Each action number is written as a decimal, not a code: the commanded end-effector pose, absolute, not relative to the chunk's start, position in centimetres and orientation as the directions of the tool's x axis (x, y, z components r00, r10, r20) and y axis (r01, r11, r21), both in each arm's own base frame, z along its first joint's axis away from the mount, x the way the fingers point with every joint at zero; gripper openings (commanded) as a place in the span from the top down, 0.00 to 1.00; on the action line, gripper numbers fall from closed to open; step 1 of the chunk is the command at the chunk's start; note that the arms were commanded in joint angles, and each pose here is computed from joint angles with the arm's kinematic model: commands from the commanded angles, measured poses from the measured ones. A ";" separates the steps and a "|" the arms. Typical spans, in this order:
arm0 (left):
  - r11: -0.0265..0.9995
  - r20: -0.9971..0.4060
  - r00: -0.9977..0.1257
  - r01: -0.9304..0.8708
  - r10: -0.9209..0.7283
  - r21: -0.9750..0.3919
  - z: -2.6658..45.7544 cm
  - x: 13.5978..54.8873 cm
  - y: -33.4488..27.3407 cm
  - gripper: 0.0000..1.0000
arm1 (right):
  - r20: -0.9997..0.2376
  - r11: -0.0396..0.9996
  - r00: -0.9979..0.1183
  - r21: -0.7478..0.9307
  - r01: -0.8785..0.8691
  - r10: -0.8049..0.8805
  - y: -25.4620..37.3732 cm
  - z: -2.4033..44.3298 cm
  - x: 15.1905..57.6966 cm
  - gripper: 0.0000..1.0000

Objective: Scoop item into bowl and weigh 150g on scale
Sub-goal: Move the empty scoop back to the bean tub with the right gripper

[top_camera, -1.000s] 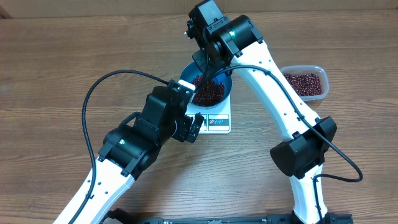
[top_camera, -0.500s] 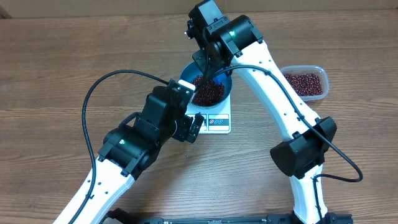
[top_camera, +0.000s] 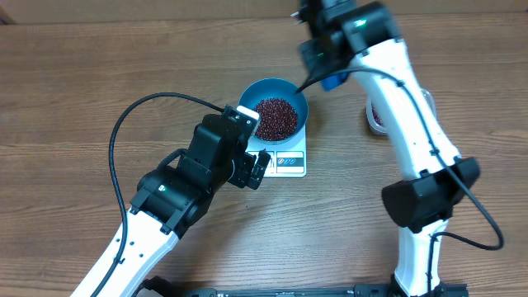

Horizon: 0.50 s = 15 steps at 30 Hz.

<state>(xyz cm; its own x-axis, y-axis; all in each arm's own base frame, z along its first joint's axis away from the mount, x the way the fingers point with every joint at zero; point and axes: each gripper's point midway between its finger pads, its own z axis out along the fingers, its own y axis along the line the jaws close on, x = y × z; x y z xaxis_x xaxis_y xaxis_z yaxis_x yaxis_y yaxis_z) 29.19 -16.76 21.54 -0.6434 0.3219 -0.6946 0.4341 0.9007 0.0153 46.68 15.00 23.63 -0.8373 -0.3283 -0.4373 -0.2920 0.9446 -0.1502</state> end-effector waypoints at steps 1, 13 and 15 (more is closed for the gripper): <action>0.905 -0.688 -0.652 0.424 0.320 0.019 21.1 29.3 -16.6 0.00 | -0.492 0.970 -0.838 -0.175 -0.171 -0.236 10.8 26.7 46.9 0.96; 0.905 -0.688 -0.652 0.424 0.320 0.019 21.1 29.3 -16.6 0.00 | -0.458 0.988 -0.889 -0.147 0.054 -0.019 2.6 25.7 47.3 0.96; 0.905 -0.688 -0.652 0.424 0.320 0.019 21.1 29.3 -16.7 0.00 | -0.446 0.986 -0.895 -0.147 0.072 -0.001 1.8 25.2 47.3 0.96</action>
<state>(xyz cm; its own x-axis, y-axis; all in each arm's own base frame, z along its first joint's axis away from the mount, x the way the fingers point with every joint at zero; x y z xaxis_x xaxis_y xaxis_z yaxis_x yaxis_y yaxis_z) 29.19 -16.76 21.55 -0.6432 0.3218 -0.6948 0.4341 0.9007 0.0153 47.62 3.04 23.50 -0.9124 -0.0555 -0.4055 0.0105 0.9873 -0.1586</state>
